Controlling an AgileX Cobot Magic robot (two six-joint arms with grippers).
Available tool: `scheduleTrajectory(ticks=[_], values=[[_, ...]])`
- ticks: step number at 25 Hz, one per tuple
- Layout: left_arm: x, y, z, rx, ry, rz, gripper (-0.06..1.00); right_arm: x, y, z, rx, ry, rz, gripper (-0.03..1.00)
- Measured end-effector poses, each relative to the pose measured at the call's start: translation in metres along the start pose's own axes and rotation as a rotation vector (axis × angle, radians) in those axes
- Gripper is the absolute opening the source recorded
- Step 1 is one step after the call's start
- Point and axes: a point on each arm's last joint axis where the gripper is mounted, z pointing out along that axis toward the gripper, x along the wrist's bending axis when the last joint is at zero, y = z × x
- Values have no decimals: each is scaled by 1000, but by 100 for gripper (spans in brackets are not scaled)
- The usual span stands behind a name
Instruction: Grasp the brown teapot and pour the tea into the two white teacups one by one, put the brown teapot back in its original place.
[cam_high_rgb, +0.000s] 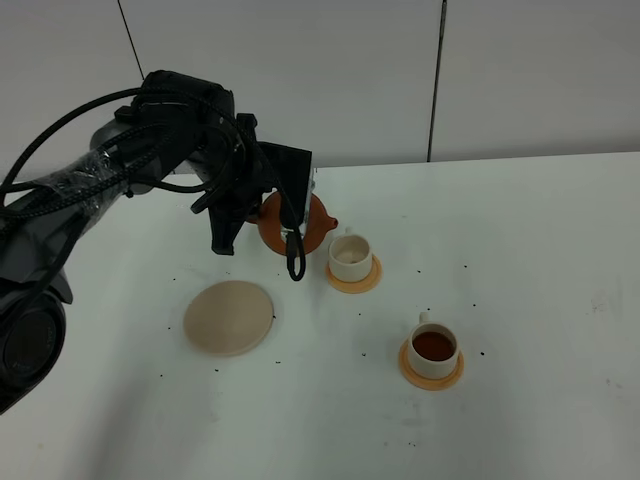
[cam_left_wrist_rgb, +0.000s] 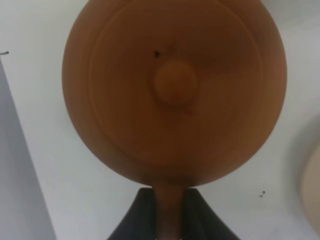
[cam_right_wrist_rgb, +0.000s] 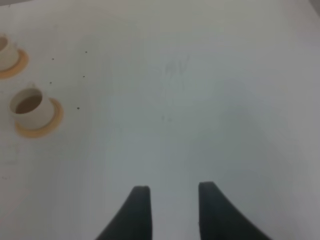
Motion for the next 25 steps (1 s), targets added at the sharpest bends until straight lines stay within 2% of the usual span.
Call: scheduleTrajectory(ticks=[9,25], values=[[1,15,-3,43,44,55,17,0,0,0,0,0,0,23],[2,18,-6,135,62,133,17,0,0,0,0,0,0,23]])
